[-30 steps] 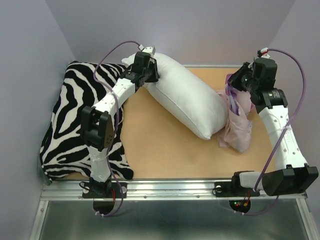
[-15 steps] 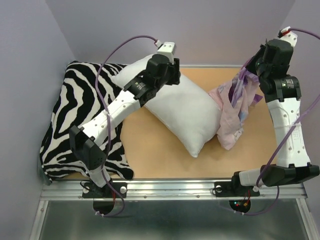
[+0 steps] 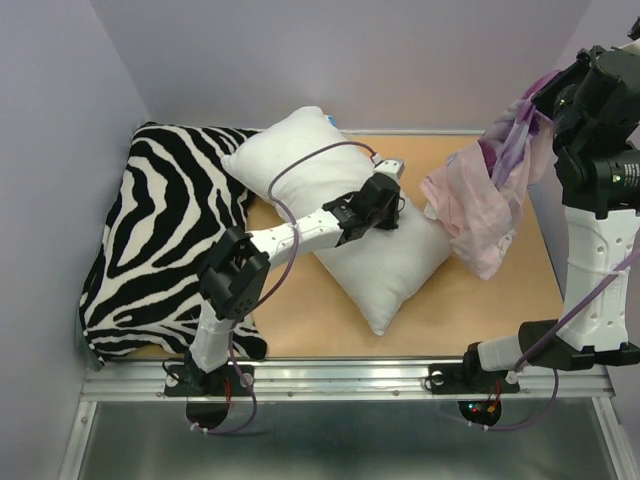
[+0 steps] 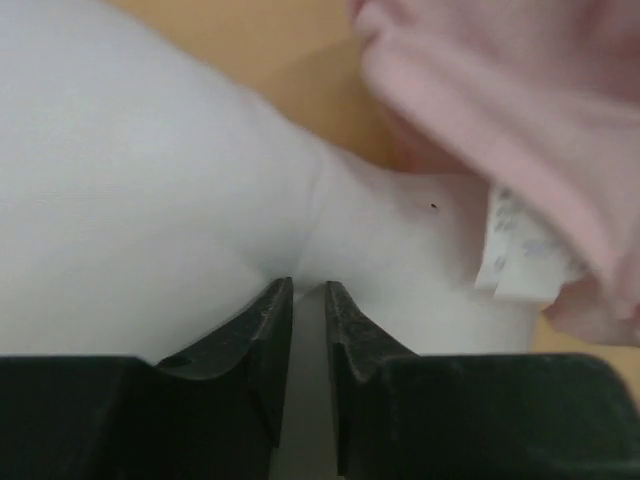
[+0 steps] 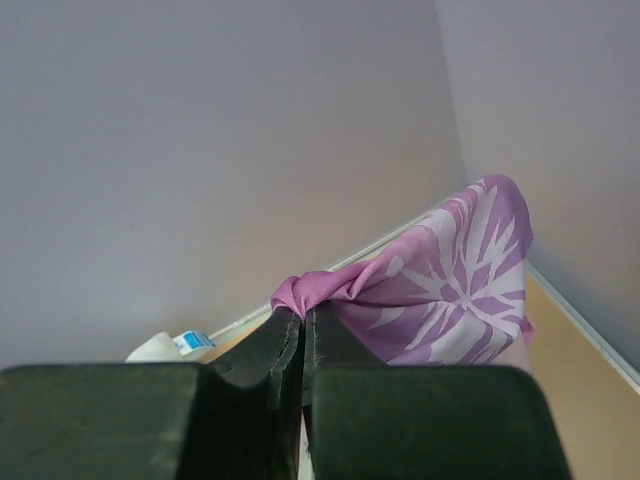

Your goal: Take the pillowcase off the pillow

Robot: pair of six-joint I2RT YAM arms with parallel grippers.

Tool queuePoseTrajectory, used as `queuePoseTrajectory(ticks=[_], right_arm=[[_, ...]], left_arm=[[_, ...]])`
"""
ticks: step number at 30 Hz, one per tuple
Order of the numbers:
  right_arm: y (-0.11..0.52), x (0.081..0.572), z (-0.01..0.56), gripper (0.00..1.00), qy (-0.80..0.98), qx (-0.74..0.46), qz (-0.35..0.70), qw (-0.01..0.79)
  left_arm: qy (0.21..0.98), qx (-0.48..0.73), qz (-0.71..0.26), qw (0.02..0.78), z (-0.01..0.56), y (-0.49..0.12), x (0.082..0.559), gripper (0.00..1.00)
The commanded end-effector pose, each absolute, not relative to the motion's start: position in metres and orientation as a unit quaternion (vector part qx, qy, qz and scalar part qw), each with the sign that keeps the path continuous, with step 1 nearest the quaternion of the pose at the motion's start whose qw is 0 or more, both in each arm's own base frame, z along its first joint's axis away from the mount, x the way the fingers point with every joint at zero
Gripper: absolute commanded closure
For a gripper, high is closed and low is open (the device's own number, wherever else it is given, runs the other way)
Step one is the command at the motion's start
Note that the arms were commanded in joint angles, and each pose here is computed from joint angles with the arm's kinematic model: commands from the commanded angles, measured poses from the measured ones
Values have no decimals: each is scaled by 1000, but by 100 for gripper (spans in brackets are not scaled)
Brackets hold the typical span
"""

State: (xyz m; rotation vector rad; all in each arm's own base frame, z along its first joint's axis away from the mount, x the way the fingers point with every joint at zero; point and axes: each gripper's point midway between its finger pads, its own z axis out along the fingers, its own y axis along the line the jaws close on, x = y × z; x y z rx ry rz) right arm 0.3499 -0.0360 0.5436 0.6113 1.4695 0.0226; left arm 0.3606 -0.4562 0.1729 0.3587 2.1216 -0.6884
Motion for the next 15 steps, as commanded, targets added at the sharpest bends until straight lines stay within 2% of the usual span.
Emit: queuePoseTrajectory(ticks=[1,5,10,15], right_arm=[[-52,326,598,100,594,294,-5,749],[-55,324,610,99,582,297,-9,757],[-47,350,583,99,614,284,-8,736],[-41,393,496,99,683,279,-30,674]], left_arm=[[865,105,-227,435,166,-419,354,77],[889,95,-148,424,134,-376,347,85],[889,92,-148,423,137,-354,341,86],[888,100,-152,423,144,-345,337,86]])
